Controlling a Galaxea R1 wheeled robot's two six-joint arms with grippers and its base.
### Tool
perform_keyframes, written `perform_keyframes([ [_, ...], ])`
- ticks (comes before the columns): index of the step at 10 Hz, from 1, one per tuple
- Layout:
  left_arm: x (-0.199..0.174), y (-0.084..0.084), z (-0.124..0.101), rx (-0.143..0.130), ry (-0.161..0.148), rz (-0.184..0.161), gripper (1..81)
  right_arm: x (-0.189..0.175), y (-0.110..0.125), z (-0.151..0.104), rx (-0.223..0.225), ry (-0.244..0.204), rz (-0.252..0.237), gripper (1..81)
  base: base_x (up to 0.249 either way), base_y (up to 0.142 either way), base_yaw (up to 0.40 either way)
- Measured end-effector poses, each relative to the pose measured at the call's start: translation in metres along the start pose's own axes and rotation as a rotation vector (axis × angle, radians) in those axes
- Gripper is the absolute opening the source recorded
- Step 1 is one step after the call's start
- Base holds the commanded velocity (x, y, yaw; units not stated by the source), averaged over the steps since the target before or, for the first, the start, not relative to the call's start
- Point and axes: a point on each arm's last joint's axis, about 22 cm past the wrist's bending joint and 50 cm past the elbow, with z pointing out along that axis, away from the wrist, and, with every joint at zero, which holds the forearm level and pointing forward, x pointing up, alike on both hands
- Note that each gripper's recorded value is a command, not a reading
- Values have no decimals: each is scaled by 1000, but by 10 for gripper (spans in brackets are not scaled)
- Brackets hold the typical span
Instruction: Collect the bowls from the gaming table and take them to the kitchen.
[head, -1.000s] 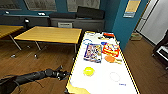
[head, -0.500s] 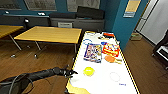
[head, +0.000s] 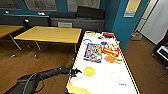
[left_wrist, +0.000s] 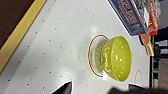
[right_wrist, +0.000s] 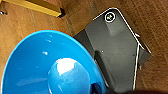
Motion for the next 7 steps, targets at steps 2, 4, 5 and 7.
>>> perform_keyframes([
  [2,1,6,12,12,7,10,811,-1,-1,0,2,-3,2,10,0,0,0],
  [4,-3,25,27,9,-1,35,811,-3,-3,1,4,-11,0,10,0,0,0],
  [5,-7,33,33,9,-15,47,811,-4,-3,1,4,-15,-4,10,0,0,0],
  [7,-10,44,40,10,-28,58,811,-5,-5,1,8,-19,-17,10,0,0,0],
])
